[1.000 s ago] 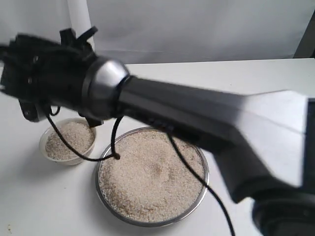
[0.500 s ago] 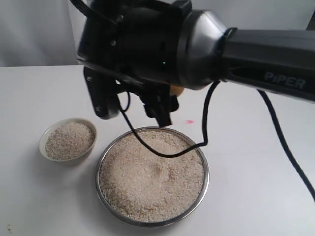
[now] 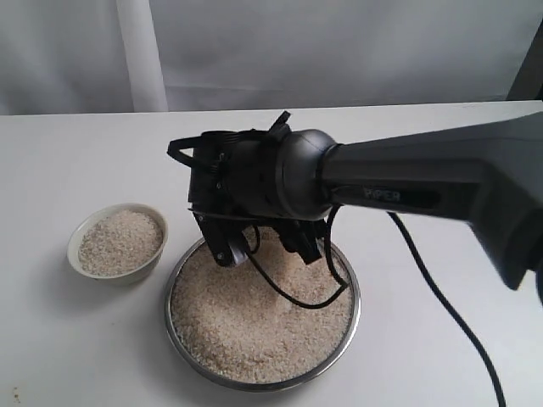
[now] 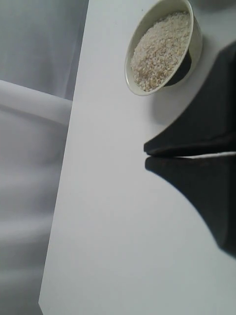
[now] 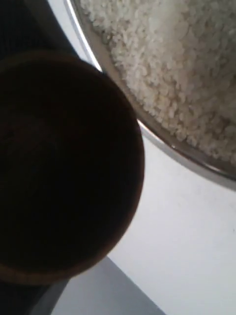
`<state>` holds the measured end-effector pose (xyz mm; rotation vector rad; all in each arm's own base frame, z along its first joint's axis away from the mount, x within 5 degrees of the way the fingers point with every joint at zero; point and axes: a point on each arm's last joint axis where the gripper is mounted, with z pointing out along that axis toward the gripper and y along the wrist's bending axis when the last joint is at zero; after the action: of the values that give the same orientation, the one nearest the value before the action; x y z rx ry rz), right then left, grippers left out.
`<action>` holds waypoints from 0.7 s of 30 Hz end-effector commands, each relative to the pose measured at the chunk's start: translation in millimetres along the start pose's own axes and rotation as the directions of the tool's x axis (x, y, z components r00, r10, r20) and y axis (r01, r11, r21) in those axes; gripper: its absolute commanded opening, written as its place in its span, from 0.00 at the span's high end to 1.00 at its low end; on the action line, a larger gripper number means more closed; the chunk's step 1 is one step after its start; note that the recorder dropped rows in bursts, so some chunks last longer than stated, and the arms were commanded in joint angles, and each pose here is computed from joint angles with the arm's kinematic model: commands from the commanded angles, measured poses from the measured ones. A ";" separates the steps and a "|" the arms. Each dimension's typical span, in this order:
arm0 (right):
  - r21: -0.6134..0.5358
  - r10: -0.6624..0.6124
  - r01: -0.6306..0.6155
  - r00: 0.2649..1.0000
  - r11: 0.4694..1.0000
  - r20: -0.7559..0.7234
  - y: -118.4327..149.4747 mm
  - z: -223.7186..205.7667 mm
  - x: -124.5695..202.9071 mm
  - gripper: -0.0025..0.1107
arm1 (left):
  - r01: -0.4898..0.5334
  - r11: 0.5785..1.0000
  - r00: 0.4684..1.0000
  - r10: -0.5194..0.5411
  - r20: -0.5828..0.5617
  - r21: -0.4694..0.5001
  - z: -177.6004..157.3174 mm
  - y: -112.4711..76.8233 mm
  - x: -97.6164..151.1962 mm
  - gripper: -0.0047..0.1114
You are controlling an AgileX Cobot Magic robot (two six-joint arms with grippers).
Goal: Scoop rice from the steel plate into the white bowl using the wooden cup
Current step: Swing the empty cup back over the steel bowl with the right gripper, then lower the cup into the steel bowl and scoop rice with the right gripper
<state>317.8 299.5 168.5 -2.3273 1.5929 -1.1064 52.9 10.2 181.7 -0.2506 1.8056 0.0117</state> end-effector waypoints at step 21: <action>-0.065 -0.080 0.082 0.996 0.995 0.033 24.2 36.2 -37.8 0.98 | 0.006 1.000 1.000 -0.006 0.007 0.010 -0.3 -0.8 -1.5 0.96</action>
<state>321.7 304.8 126.8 -2.4245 1.5428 -1.1205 52.9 10.2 181.7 -0.2506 1.8056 0.0117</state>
